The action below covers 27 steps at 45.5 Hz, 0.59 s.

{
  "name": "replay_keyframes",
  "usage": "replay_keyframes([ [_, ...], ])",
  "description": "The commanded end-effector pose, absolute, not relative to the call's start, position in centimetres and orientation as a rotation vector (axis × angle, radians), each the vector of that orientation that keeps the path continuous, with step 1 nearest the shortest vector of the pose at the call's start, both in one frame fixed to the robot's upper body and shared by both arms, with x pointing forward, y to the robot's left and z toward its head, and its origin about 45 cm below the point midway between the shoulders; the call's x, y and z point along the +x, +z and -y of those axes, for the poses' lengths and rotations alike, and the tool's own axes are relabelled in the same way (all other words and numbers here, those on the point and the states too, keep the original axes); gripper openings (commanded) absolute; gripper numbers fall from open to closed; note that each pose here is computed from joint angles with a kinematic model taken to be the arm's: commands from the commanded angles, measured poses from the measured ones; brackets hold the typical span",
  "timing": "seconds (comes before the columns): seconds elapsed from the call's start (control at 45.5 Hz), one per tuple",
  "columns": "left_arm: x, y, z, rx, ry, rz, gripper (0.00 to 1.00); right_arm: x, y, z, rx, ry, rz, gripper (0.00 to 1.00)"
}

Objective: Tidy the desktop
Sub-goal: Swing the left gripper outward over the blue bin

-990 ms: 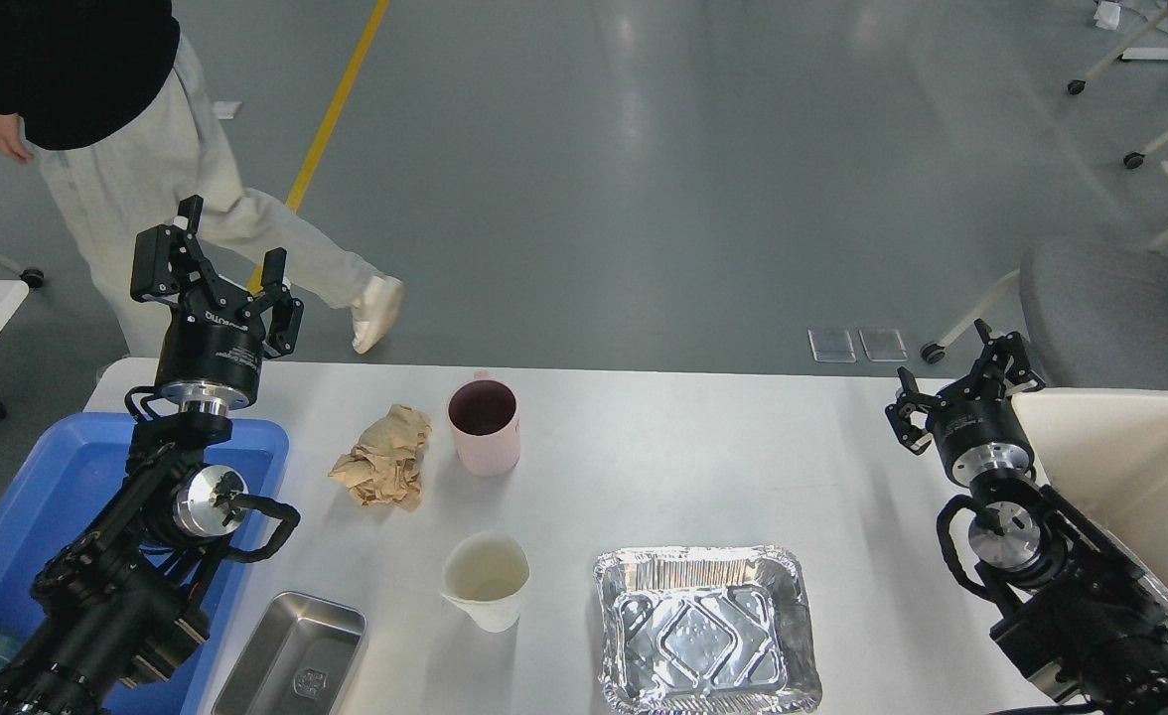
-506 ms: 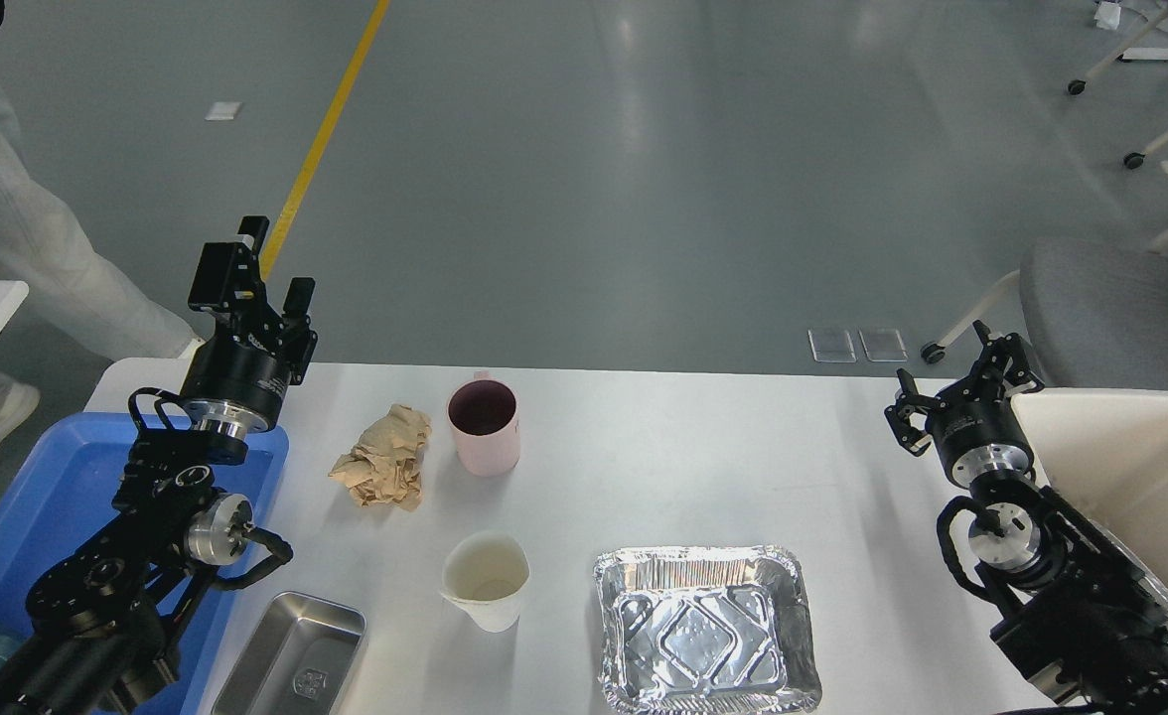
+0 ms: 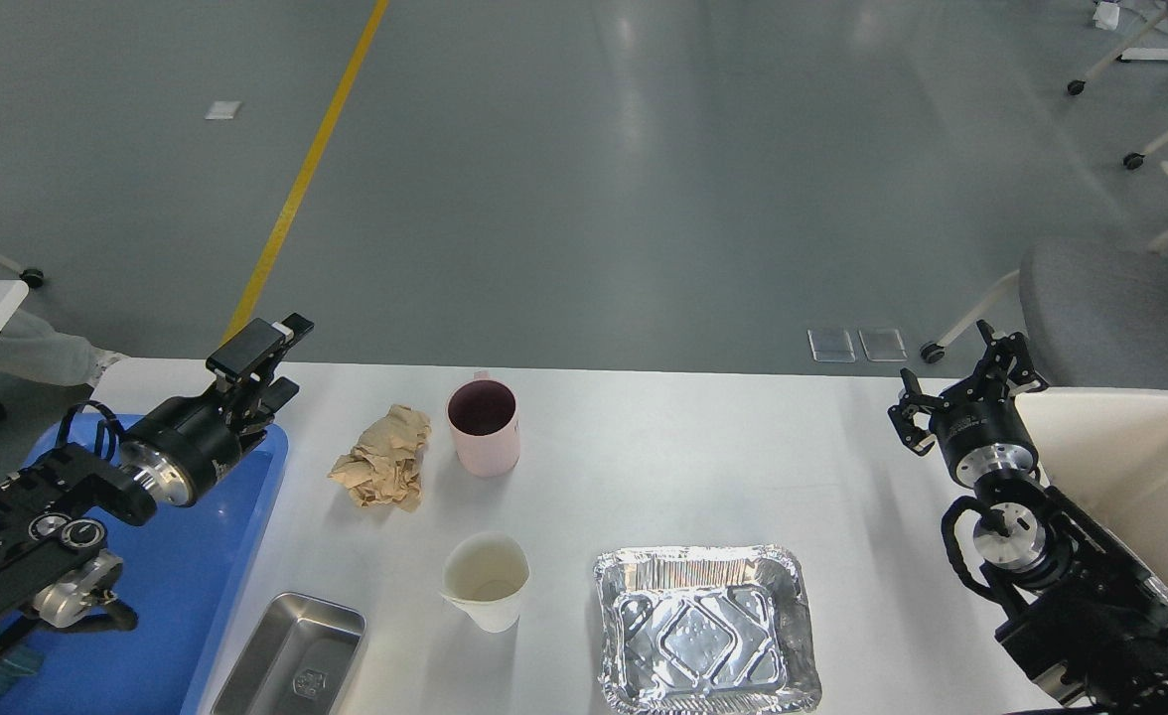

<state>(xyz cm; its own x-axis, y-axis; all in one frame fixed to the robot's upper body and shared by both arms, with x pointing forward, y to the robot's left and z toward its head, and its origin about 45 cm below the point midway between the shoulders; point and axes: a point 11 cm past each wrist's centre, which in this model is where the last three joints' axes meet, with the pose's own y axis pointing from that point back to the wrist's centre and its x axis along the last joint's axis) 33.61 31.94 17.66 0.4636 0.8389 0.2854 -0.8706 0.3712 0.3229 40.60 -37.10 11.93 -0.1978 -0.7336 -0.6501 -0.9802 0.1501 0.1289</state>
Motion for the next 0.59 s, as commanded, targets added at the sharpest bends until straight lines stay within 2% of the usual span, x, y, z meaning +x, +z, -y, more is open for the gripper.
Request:
replay_keyframes([
  [0.0, 31.8, 18.9, -34.2, 0.579, 1.048, 0.116, 0.98, 40.7, 11.9, 36.9, -1.637, 0.755, -1.994, 1.0],
  [0.176, 30.1, 20.9, -37.4, 0.695, 1.009, 0.157, 0.98, 40.9, 12.2, 36.6, -1.644, 0.752, -1.983, 1.0],
  [0.572, 27.7, 28.8, -43.9, 0.928, 0.913, 0.321, 0.98, 41.4, 12.8, 36.3, -1.662, 0.735, -1.971, 1.0],
])
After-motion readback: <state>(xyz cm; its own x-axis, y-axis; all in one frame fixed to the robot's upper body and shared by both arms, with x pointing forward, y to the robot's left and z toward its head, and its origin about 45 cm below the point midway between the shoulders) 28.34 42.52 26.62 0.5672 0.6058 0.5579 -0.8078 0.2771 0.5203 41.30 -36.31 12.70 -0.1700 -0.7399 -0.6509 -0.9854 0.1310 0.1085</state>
